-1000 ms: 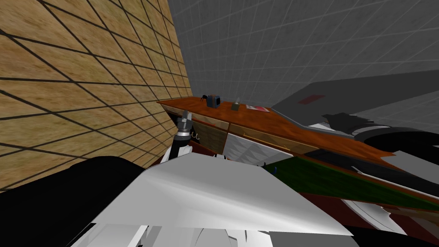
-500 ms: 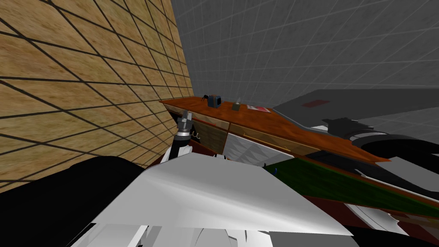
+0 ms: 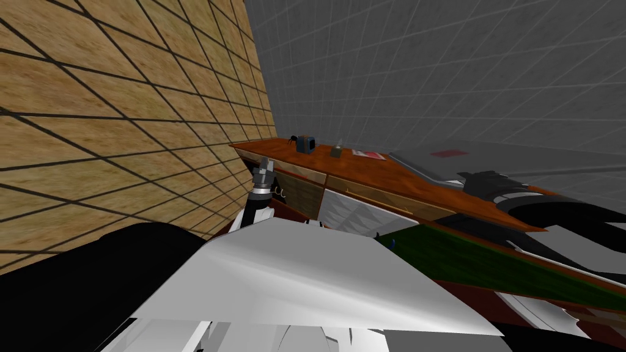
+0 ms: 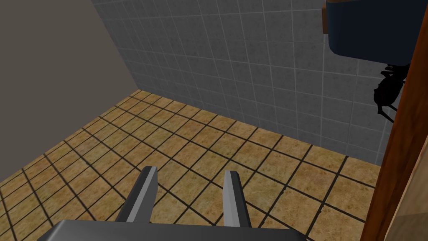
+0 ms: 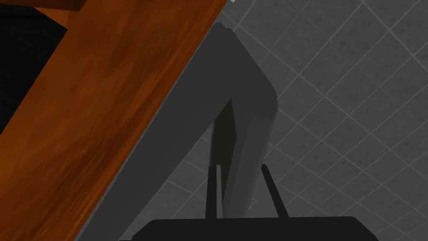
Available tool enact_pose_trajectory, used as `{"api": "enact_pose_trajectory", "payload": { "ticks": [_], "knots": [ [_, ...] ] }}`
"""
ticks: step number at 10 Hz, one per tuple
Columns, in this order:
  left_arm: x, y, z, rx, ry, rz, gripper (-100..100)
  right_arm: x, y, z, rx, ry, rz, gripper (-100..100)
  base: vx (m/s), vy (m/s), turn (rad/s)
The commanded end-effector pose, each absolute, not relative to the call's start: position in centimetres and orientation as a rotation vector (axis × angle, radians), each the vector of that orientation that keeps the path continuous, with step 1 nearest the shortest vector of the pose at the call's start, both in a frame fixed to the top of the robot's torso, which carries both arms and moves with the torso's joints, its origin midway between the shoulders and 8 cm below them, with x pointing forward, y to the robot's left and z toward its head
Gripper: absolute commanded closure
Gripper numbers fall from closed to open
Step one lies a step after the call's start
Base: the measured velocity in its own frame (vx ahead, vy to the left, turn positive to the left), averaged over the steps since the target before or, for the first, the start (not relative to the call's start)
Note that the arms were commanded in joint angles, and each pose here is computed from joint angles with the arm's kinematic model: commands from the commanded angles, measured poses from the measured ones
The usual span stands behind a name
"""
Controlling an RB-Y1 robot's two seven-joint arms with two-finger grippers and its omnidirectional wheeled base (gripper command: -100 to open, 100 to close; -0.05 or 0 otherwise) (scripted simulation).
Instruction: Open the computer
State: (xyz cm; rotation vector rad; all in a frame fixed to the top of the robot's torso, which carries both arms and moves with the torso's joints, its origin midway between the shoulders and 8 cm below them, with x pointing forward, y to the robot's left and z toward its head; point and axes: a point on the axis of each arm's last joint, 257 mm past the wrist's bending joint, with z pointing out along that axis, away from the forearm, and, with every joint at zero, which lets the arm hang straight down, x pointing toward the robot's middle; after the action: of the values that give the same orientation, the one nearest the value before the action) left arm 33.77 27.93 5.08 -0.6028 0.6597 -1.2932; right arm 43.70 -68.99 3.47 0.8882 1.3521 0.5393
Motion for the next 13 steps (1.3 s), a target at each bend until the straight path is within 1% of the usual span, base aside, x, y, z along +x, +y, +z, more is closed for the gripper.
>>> {"api": "enact_pose_trajectory", "payload": {
  "ticks": [1,7,9,10,13],
  "knots": [
    [33.8,27.9,5.1,-0.603,0.66,-1.293,0,44.8,-67.9,5.6,0.872,1.36,0.55,-100,0.008,-0.007,-0.104],
    [33.8,27.9,5.1,-0.603,0.66,-1.293,0,47.3,-65.0,9.3,0.839,1.383,0.577,-100,0.009,-0.01,-0.071],
    [33.8,27.9,5.1,-0.603,0.66,-1.293,0,47.3,-65.2,9.0,0.842,1.383,0.575,-100,0.002,-0.002,-0.012],
    [33.8,27.9,5.1,-0.603,0.66,-1.293,0,47.3,-65.2,9.1,0.842,1.382,0.575,0,0.0,0.0,0.0],
    [33.8,27.9,5.1,-0.603,0.66,-1.293,0,47.3,-65.2,9.1,0.842,1.382,0.575,0,0.0,0.0,0.0]
  ]
}}
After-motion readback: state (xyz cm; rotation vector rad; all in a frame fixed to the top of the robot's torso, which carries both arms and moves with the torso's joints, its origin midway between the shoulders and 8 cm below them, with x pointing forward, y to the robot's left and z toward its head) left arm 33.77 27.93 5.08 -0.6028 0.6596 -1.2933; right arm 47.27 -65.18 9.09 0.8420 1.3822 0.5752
